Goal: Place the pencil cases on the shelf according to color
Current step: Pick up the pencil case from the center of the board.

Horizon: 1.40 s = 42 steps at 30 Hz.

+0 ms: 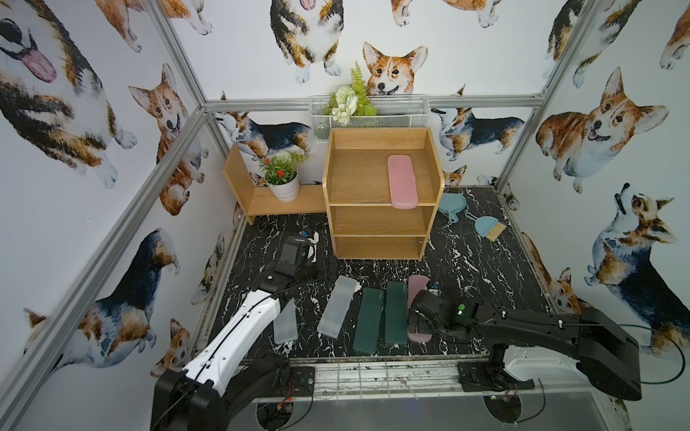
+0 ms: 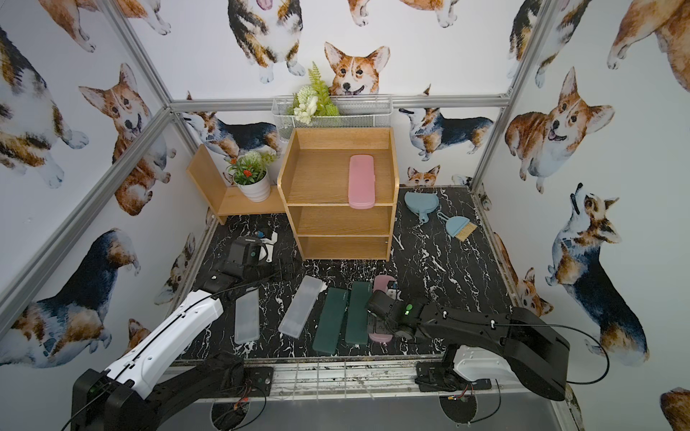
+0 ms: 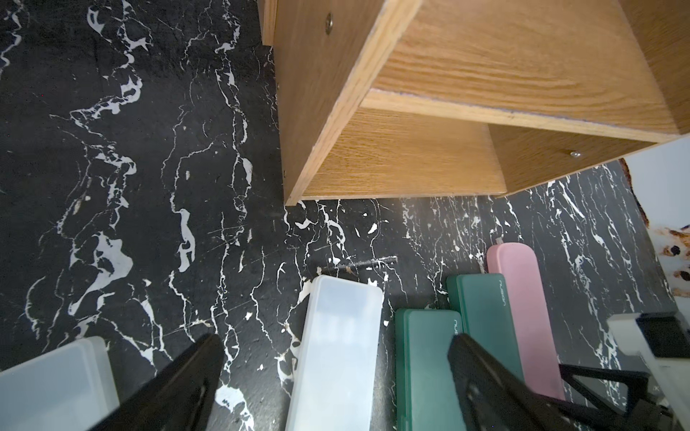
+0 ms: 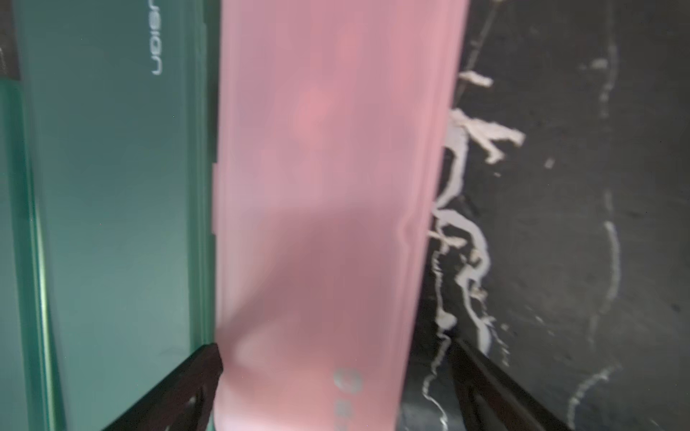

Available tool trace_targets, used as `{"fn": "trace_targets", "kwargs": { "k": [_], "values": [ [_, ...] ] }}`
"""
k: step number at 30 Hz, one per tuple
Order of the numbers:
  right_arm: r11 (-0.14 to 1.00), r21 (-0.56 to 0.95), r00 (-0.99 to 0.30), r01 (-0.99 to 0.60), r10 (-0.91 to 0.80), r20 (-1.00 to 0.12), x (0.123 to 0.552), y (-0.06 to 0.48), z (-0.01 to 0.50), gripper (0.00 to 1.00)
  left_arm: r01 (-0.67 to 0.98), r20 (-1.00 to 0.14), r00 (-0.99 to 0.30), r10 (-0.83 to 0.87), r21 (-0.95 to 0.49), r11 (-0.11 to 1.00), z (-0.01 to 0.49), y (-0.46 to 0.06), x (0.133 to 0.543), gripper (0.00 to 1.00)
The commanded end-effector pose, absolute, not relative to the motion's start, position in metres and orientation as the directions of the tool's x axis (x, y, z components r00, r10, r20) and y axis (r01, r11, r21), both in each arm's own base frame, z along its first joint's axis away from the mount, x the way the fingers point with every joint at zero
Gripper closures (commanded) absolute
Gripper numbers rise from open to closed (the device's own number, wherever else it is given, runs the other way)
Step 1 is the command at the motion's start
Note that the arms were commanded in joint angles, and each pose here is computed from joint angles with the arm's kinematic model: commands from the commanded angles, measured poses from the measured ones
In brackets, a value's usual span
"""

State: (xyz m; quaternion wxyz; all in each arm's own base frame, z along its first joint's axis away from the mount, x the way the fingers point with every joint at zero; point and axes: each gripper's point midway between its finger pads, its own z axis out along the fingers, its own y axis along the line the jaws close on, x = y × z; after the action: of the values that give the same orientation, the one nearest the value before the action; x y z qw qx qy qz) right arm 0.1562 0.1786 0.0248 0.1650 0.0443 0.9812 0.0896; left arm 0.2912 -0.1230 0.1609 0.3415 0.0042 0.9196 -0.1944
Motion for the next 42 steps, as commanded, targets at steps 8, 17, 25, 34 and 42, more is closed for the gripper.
{"fn": "trace_targets", "kwargs": {
  "k": [8, 17, 25, 34, 42],
  "values": [
    [0.994, 0.044, -0.94, 0.102, 0.111, -0.323, 0.144, 0.14, 0.013, 0.0, 0.156, -0.647, -0.753, -0.122, -0.355, 0.922, 0.166, -0.123, 0.291, 0.01],
    [0.984, 0.126, -0.923, 0.125, 0.162, -0.349, 0.141, 0.127, 0.04, 0.0, 0.164, -0.654, -0.746, -0.125, -0.363, 0.917, 0.17, -0.124, 0.289, 0.01],
    [0.98, 0.188, -0.945, 0.065, 0.12, -0.303, 0.134, 0.156, 0.046, 0.0, 0.167, -0.652, -0.748, -0.124, -0.365, 0.916, 0.17, -0.125, 0.289, 0.01],
    [0.99, 0.1, -0.961, 0.095, 0.118, -0.249, 0.12, 0.152, 0.024, 0.0, 0.168, -0.656, -0.744, -0.125, -0.365, 0.916, 0.172, -0.125, 0.289, 0.01],
    [0.993, 0.083, -0.956, 0.08, 0.1, -0.276, 0.128, 0.156, 0.014, 0.0, 0.168, -0.659, -0.741, -0.127, -0.365, 0.916, 0.173, -0.124, 0.288, 0.01]
  ]
}}
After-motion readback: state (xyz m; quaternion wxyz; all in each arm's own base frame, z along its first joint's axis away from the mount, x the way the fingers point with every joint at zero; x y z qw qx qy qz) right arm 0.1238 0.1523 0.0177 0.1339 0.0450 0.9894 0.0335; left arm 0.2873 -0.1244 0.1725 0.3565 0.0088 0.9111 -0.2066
